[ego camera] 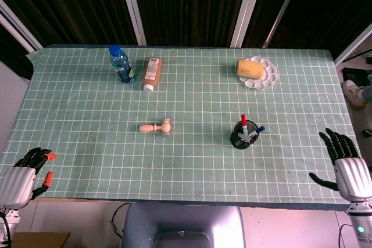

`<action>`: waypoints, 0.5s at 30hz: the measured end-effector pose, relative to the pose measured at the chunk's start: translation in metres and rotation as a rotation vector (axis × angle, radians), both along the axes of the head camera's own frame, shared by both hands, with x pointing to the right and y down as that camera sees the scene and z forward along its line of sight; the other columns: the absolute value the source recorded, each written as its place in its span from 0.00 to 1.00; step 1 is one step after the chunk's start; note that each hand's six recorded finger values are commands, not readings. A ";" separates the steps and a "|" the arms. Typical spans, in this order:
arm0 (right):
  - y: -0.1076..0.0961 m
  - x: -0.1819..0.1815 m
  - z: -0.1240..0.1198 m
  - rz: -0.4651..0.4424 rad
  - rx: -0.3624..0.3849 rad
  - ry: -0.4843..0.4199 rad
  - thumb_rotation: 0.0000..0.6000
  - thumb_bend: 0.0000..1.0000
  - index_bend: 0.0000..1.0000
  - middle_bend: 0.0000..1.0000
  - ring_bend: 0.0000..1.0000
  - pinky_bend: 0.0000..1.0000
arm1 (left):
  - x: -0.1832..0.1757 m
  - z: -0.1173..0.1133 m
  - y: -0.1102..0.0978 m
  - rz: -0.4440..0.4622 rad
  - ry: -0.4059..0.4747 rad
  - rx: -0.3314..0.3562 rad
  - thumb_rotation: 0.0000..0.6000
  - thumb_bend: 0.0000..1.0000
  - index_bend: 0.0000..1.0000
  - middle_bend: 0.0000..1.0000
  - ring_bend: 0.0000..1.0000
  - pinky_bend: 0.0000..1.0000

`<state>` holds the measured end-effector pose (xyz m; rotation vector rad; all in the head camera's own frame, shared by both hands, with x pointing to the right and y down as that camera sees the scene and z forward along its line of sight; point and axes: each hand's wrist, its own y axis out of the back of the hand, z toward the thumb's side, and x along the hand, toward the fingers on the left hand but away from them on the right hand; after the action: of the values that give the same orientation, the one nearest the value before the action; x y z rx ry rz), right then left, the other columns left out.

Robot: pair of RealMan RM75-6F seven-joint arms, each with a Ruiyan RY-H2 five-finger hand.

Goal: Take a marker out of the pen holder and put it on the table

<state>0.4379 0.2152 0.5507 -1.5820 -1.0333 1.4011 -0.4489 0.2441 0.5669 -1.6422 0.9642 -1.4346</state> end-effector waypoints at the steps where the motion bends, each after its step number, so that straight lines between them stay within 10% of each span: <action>1: 0.000 -0.001 0.001 -0.004 -0.005 0.001 1.00 0.07 0.13 0.15 0.12 0.20 | 0.000 0.000 0.000 0.001 0.000 -0.003 1.00 0.48 0.30 0.22 0.15 0.40; 9: -0.004 -0.006 0.001 -0.037 0.018 -0.003 1.00 0.07 0.15 0.19 0.19 0.24 | 0.001 0.003 0.001 0.005 -0.007 -0.027 1.00 0.48 0.30 0.22 0.15 0.40; 15: -0.021 -0.021 0.000 -0.077 0.080 -0.008 1.00 0.07 0.24 0.54 0.60 0.59 | -0.001 0.002 0.003 -0.004 0.001 -0.045 1.00 0.48 0.30 0.22 0.15 0.40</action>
<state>0.4169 0.1941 0.5505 -1.5538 -1.0108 1.2870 -0.4503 0.2468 0.5686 -1.6747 0.9431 -1.4677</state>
